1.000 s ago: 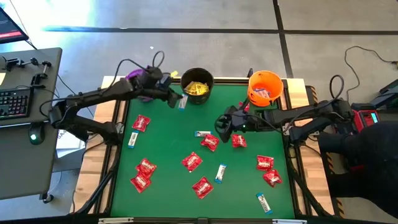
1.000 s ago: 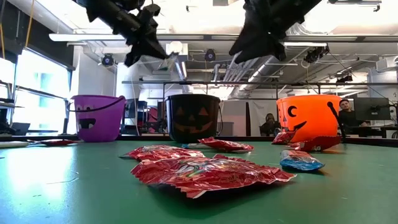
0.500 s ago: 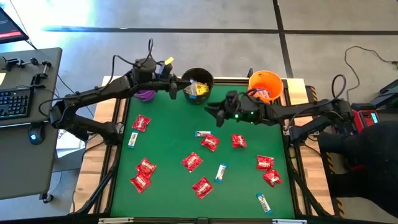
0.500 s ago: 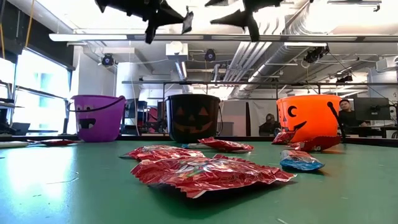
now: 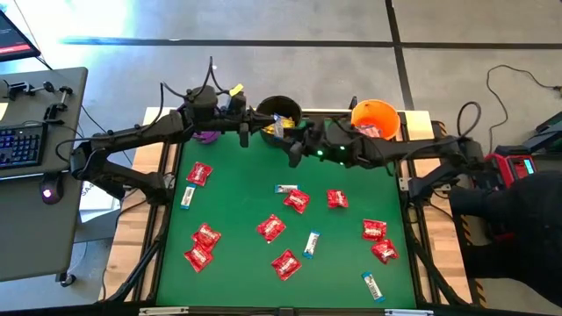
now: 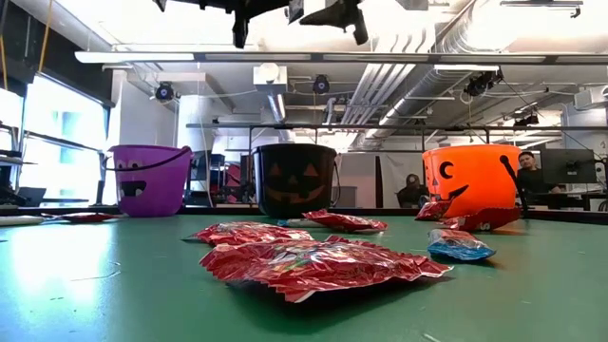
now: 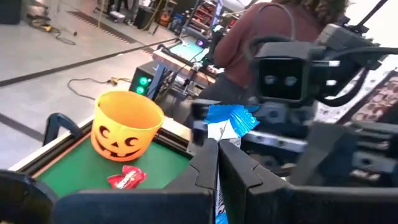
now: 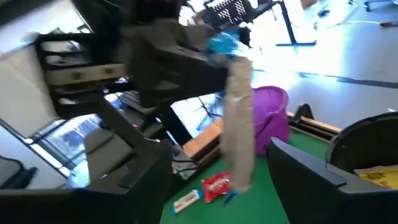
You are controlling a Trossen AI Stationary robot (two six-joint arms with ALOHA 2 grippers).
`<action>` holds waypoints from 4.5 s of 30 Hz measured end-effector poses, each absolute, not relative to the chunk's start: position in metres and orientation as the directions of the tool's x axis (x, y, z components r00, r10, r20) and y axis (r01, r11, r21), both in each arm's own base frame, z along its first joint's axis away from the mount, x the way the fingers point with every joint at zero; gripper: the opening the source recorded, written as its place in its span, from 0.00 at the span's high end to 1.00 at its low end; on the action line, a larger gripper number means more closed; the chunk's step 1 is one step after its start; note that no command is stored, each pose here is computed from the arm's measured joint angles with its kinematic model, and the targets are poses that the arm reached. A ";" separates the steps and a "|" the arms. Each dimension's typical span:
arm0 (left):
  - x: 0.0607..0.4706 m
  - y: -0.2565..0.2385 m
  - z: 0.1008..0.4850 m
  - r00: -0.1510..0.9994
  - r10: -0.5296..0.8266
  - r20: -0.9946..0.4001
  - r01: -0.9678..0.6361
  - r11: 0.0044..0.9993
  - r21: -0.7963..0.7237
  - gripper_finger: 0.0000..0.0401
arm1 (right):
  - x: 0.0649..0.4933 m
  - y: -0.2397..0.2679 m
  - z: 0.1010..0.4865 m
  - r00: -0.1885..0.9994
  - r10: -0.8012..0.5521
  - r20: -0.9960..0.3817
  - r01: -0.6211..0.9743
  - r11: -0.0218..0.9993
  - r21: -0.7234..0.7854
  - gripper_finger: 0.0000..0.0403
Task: Sort candy by brand, put in halloween buckets
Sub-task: Put the blue chocolate bar into the orange bucket
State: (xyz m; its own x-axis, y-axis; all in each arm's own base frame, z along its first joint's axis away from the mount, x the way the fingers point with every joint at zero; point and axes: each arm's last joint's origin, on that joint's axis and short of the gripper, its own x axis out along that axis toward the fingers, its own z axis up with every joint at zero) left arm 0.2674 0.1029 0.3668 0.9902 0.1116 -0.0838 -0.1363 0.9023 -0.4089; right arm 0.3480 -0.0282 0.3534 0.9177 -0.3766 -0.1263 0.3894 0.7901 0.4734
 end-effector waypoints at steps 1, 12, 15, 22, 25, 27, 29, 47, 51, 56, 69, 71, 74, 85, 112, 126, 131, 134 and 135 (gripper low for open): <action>0.267 0.103 0.367 0.991 0.104 -0.082 -0.128 0.903 -0.409 1.00 | 0.353 -0.031 0.354 0.914 -0.382 -0.136 0.399 0.788 0.468 0.38; 0.266 0.105 0.367 0.994 0.081 -0.079 -0.106 0.905 -0.411 1.00 | 0.376 -0.039 0.373 0.878 -0.435 -0.201 0.479 0.793 0.376 0.68; 0.265 0.108 0.368 0.994 0.083 -0.074 -0.106 0.906 -0.411 1.00 | 0.375 -0.039 0.376 0.876 -0.442 -0.195 0.483 0.795 0.367 0.84; 0.263 0.110 0.368 0.996 0.056 -0.070 -0.080 0.908 -0.412 0.99 | 0.375 -0.042 0.379 0.874 -0.446 -0.194 0.486 0.800 0.352 0.93; 0.263 0.110 0.369 0.996 0.059 -0.063 -0.080 0.914 -0.398 0.96 | 0.375 -0.043 0.379 0.876 -0.442 -0.192 0.481 0.802 0.354 0.92; 0.264 0.110 0.370 0.997 0.060 -0.051 -0.076 0.917 -0.391 0.93 | 0.375 -0.044 0.379 0.876 -0.444 -0.188 0.482 0.800 0.357 0.94; 0.264 0.111 0.371 0.997 0.061 -0.044 -0.073 0.921 -0.382 0.89 | 0.375 -0.045 0.380 0.874 -0.448 -0.187 0.485 0.796 0.362 0.97; 0.251 0.138 0.369 0.981 0.185 -0.061 -0.195 0.916 -0.351 0.64 | 0.282 -0.111 0.393 0.660 -0.547 -0.515 0.725 0.644 0.244 0.97; 0.248 0.143 0.369 0.965 0.254 -0.062 -0.260 0.913 -0.315 0.65 | 0.240 -0.132 0.391 0.515 -0.564 -0.646 0.820 0.544 0.178 0.97; 0.246 0.148 0.369 0.941 0.331 -0.064 -0.334 0.890 -0.310 0.67 | 0.196 -0.158 0.382 0.298 -0.554 -0.777 0.906 0.421 0.047 0.98; 0.245 0.151 0.369 0.899 0.433 -0.058 -0.429 0.848 -0.311 0.67 | 0.142 -0.200 0.334 0.117 -0.388 -0.914 0.943 0.332 -0.020 0.98; 0.245 0.151 0.369 0.900 0.433 -0.058 -0.428 0.848 -0.311 0.67 | 0.138 -0.203 0.322 0.111 -0.363 -0.925 0.947 0.322 -0.012 0.98; 0.245 0.151 0.369 0.899 0.433 -0.058 -0.429 0.848 -0.312 0.67 | 0.135 -0.206 0.303 0.113 -0.329 -0.937 0.951 0.308 0.006 0.98; 0.245 0.151 0.369 0.899 0.433 -0.064 -0.432 0.857 -0.281 0.67 | 0.131 -0.209 0.256 0.112 -0.321 -0.940 0.968 0.251 0.029 0.97; 0.245 0.151 0.369 0.901 0.429 -0.066 -0.432 0.870 -0.236 0.67 | 0.131 -0.211 0.242 0.091 -0.368 -0.925 0.984 0.177 0.027 0.70; 0.245 0.151 0.366 0.899 0.428 -0.094 -0.437 0.867 -0.239 0.67 | 0.149 -0.186 0.316 0.171 -0.492 -0.854 0.959 0.282 0.030 0.69; 0.245 0.150 0.365 0.899 0.425 -0.107 -0.438 0.866 -0.241 0.67 | 0.155 -0.146 0.334 0.268 -0.540 -0.798 0.937 0.337 0.086 0.94; 0.245 0.150 0.364 0.899 0.424 -0.111 -0.438 0.867 -0.240 0.67 | 0.157 -0.121 0.346 0.347 -0.560 -0.752 0.917 0.369 0.149 0.97; 0.245 0.150 0.364 0.899 0.423 -0.112 -0.438 0.868 -0.235 0.67 | 0.158 -0.113 0.349 0.368 -0.562 -0.741 0.913 0.371 0.172 0.96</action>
State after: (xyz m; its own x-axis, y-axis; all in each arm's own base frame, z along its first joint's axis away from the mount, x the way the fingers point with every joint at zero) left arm 0.2449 0.1500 0.3641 0.8989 0.4234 -0.1122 -0.4380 0.8677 -0.2350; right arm 0.1577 -0.1131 0.3489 0.3679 -0.5619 -0.7409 0.9126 0.3712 0.1716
